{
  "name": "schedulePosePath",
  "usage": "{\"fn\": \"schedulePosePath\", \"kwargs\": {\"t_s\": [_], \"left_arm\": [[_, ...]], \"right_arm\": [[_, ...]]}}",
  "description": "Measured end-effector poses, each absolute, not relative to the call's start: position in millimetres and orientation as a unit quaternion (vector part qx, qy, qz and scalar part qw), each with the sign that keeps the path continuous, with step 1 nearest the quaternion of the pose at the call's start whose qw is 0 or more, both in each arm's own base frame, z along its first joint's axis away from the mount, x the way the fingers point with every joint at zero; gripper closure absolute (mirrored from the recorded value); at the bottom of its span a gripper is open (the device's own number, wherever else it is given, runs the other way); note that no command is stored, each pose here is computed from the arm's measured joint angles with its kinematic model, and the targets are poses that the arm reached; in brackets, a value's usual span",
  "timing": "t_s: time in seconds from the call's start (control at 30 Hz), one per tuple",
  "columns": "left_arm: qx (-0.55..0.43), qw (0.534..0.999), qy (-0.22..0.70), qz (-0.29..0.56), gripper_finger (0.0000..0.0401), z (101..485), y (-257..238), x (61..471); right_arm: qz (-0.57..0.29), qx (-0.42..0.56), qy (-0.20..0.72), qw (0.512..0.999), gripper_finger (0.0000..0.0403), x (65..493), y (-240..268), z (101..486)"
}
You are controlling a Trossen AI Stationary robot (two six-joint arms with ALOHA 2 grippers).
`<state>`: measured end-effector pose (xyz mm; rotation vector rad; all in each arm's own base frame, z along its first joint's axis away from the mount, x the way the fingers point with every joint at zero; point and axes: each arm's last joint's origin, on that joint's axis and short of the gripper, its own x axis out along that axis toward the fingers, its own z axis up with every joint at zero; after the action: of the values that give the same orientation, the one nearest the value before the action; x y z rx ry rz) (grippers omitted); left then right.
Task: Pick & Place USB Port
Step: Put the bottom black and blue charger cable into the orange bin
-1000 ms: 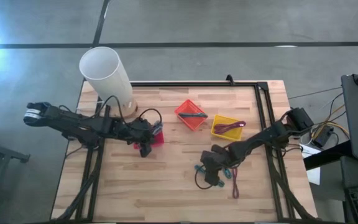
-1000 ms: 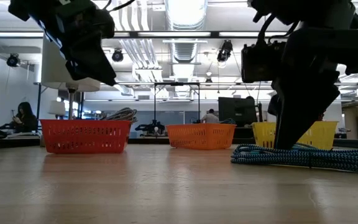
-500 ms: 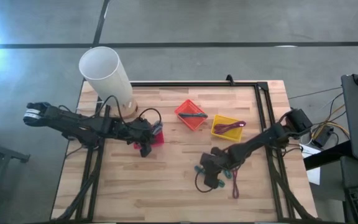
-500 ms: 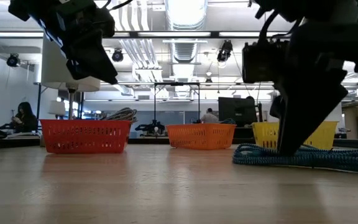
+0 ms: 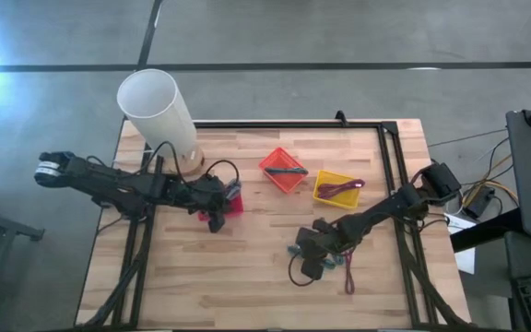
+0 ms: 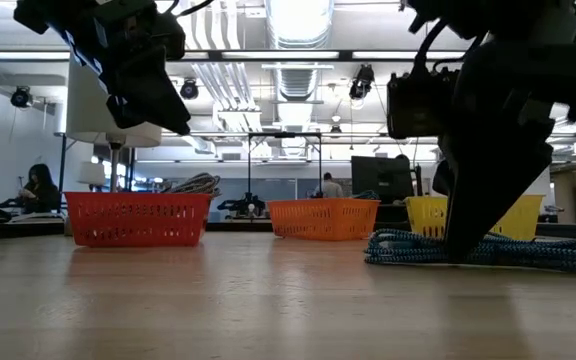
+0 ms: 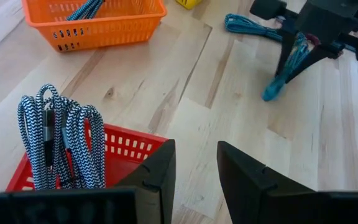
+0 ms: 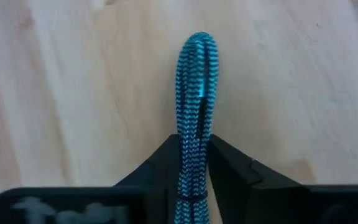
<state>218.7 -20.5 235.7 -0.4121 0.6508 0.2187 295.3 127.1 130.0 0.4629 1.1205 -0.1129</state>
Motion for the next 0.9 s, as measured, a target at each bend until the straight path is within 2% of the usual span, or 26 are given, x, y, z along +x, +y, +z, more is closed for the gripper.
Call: {"fn": "schedulePosePath", "kwargs": {"t_s": [0.2,0.37,0.5,0.73,0.9], "left_arm": [[-0.205,0.927,0.297,0.101,0.0291,239.0,-20.8,221.3],[-0.209,0.935,0.270,0.094,0.0291,243.7,-21.2,224.6],[-0.198,0.941,0.260,0.087,0.0291,245.6,-21.3,225.8],[-0.188,0.943,0.261,0.084,0.0291,245.5,-21.3,225.8],[-0.187,0.944,0.257,0.087,0.0291,245.8,-21.2,226.1]], "right_arm": [[-0.036,0.211,0.507,0.835,0.0374,298.2,125.6,137.9],[-0.070,0.225,0.432,0.871,0.0380,313.5,113.6,145.2],[-0.110,0.200,0.391,0.892,0.0381,323.9,85.8,155.6],[-0.168,0.167,0.375,0.896,0.0383,334.0,19.0,220.3],[-0.190,0.084,0.422,0.883,0.0383,345.3,-18.8,259.2]]}}
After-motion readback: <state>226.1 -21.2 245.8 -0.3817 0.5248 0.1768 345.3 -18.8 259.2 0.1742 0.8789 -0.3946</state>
